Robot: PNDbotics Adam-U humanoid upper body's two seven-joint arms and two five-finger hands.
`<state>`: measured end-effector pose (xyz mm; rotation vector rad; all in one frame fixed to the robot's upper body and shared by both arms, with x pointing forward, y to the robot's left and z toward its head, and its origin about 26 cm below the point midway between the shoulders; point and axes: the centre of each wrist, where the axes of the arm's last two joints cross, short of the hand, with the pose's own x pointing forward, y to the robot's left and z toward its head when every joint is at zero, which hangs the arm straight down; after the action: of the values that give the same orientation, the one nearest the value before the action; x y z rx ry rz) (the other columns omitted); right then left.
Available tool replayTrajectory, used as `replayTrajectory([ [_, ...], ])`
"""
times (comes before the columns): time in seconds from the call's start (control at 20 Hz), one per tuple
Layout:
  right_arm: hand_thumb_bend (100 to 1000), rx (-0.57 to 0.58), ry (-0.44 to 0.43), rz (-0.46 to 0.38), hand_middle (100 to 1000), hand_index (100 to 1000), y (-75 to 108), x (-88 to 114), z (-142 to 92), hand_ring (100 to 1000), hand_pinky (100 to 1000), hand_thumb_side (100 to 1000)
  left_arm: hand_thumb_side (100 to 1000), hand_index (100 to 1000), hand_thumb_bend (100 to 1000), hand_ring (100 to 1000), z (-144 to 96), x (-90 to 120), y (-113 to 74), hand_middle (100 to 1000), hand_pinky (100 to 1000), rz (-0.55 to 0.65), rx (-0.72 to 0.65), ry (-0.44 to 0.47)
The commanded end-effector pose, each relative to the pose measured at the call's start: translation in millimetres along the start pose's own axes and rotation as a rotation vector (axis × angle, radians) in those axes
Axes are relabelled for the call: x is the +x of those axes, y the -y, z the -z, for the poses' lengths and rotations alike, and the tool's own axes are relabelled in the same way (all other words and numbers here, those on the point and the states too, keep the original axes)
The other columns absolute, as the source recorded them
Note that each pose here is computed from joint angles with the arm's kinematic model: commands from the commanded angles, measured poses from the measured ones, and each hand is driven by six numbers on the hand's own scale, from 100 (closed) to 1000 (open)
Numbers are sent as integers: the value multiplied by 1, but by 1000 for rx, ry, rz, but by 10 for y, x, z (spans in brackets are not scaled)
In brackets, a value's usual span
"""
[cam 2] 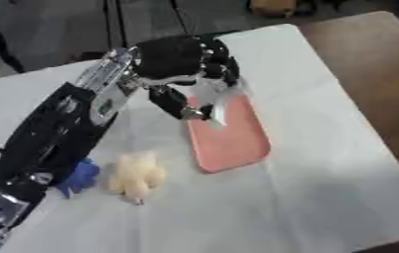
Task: Pick up objects on the table and place them in the box.
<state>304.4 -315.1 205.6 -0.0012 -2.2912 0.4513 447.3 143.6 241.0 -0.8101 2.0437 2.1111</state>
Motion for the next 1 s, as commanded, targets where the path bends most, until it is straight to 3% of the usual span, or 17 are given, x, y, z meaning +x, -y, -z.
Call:
replayTrajectory([
  [0.05, 100, 10, 32, -12, 808, 714, 22, 75, 45, 524, 547, 769, 261, 423, 100, 751, 14, -12, 19, 717, 838, 31, -23, -2],
  [0.5, 100, 11, 38, -11, 808, 714, 15, 80, 55, 524, 547, 770, 250, 440, 100, 750, 66, 37, 163, 724, 835, 63, 29, -8],
  [0.7, 100, 12, 39, -10, 809, 714, 13, 80, 57, 524, 547, 771, 251, 525, 152, 760, 92, 81, 183, 745, 839, 112, 34, 8],
  [0.75, 100, 12, 38, -10, 809, 714, 14, 80, 57, 524, 547, 771, 267, 611, 234, 774, 93, 87, 195, 764, 849, 122, 28, 12],
  [0.9, 100, 11, 38, -11, 809, 715, 15, 79, 54, 524, 547, 771, 278, 665, 254, 786, 81, 96, 244, 779, 855, 147, -24, 31],
  [1.0, 100, 11, 37, -12, 809, 715, 18, 77, 51, 524, 547, 771, 301, 751, 256, 815, 65, 97, 287, 808, 877, 156, -82, 56],
])
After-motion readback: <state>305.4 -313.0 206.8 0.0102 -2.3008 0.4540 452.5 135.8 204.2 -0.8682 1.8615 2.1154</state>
